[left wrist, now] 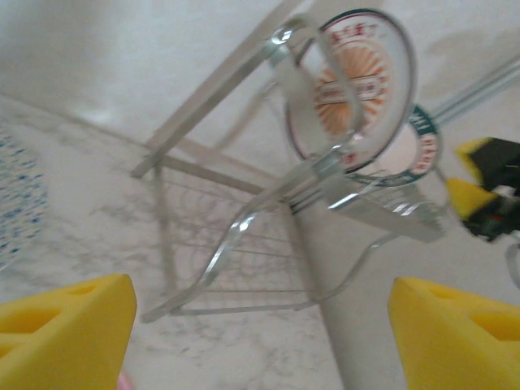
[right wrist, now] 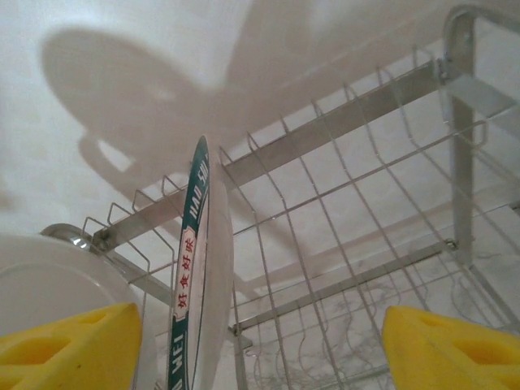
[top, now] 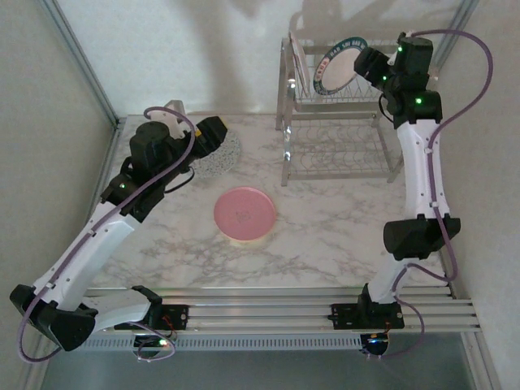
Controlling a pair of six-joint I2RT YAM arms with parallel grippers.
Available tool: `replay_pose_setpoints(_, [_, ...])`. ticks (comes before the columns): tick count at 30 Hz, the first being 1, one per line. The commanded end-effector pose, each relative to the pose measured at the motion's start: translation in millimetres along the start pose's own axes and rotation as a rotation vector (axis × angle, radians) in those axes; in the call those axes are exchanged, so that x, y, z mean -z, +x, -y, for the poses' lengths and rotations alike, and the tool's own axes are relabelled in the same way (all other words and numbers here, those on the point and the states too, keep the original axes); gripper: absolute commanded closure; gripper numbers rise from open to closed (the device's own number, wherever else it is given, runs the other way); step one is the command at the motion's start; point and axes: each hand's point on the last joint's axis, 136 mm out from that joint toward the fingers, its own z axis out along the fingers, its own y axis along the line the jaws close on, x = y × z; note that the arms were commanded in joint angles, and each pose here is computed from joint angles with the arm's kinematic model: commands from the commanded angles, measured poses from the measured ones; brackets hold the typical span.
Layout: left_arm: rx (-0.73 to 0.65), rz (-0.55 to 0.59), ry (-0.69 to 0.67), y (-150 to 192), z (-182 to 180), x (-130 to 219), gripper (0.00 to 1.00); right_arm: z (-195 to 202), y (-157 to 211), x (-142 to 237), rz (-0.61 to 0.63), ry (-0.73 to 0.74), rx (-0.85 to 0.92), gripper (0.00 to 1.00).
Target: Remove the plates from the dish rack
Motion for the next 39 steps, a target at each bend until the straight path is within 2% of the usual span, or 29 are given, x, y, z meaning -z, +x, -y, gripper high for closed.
replay_pose_setpoints(1, [0.008,0.019,0.155,-15,42,13,0.19,-15,-16,0,0.038,-0.066,-0.016,0.24])
replay_pose_setpoints(7, [0.017,0.024,0.172,-20,49,15,0.19,-16,-10,-21,0.018,-0.080,-0.037,0.32])
replay_pose_setpoints(11, [0.018,0.037,0.182,-23,51,17,0.20,-17,-8,-33,0.005,-0.091,-0.053,0.41])
replay_pose_setpoints(23, [0.020,0.033,0.180,-22,51,17,0.20,-26,3,-46,-0.029,-0.097,-0.047,0.56])
replay_pose_setpoints(31, [0.013,0.024,0.177,-21,50,18,0.21,-27,6,-42,-0.021,-0.052,0.001,0.78])
replay_pose_setpoints(37, [0.013,0.020,0.176,-20,50,19,0.21,-34,3,-36,0.000,-0.036,0.045,1.00])
replay_pose_setpoints(39, [0.015,0.023,0.178,-20,50,20,0.21,-37,0,-33,0.014,-0.034,0.056,1.00])
